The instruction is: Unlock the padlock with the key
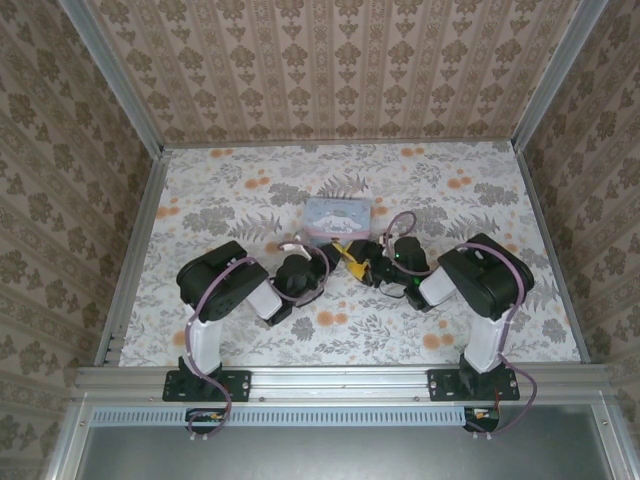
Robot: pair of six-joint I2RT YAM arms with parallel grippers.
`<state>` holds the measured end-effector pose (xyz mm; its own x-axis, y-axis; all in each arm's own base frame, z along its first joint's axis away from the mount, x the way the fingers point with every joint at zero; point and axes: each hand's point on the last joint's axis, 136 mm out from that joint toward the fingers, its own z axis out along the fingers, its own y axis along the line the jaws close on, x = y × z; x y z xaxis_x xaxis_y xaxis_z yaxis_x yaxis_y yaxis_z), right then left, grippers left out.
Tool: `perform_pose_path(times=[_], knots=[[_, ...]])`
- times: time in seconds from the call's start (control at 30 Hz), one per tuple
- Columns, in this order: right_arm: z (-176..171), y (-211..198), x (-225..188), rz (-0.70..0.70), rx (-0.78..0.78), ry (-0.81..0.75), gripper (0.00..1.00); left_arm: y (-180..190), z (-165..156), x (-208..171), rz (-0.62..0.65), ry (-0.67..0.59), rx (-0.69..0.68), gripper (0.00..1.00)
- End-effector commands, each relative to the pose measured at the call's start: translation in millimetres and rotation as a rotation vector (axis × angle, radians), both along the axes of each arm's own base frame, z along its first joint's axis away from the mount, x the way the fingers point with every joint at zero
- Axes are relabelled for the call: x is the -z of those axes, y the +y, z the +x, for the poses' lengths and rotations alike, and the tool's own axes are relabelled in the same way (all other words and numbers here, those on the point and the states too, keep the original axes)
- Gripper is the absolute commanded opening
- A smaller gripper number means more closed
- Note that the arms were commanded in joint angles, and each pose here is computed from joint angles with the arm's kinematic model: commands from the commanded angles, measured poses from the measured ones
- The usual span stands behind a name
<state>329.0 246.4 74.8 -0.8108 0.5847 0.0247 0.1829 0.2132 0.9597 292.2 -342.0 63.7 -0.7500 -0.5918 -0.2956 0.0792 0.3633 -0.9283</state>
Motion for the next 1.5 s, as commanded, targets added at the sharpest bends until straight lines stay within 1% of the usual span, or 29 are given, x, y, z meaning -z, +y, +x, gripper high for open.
perform_pose_path(times=[0.0, 0.2, 0.27, 0.37, 0.43, 0.57, 0.67, 0.83, 1.07, 1.1, 1.3, 1.47], knots=[[-9.4, -9.0, -21.1, -0.053, -0.026, -0.101, 0.67, -8.3, -20.9, 16.1, 0.024, 0.052, 0.091, 0.0], [-36.2, -28.3, -19.6, -0.243, -0.064, -0.108, 0.67, -5.8, -17.8, 14.9, 0.024, 0.051, 0.086, 0.0], [-41.8, -34.0, -25.6, -0.309, -0.078, -0.134, 0.65, -4.6, -16.8, 14.8, 0.024, 0.05, 0.083, 0.0], [-51.2, -39.3, -25.6, -0.449, -0.121, -0.166, 0.59, -5.6, -16.3, 14.5, 0.019, 0.053, 0.085, 0.0], [-58.0, -42.1, -21.2, -0.562, -0.162, -0.19, 0.58, -6.8, -16.3, 13.6, 0.015, 0.054, 0.087, 0.0], [-68.3, -49.3, -7.2, -0.816, -0.242, -0.24, 0.57, -6.4, -16.9, 13.4, 0.015, 0.055, 0.089, 0.0], [-72.4, -46.2, -1.6, -0.941, -0.29, -0.297, 0.58, -6.3, -16.7, 12.8, 0.013, 0.056, 0.089, 0.0], [-69.2, -41.1, 6.6, -1.126, -0.332, -0.37, 0.59, -6.0, -16.5, 13.0, 0.013, 0.057, 0.088, 0.0], [-60.5, -27.5, 13.5, -1.281, -0.366, -0.519, 0.59, -6.8, -16.3, 13.5, 0.013, 0.059, 0.089, 0.0], [-60.6, -25.6, 20.3, -1.299, -0.379, -0.531, 0.59, -6.3, -16.2, 14.2, 0.012, 0.062, 0.088, 0.0], [-53.6, -14.7, 23.1, -1.299, -0.36, -0.608, 0.58, -7.7, -16.0, 14.7, 0.011, 0.064, 0.089, 0.0], [-44.3, -12.6, 27.6, -1.321, -0.328, -0.613, 0.57, -7.8, -15.6, 13.8, 0.007, 0.064, 0.089, 0.0]])
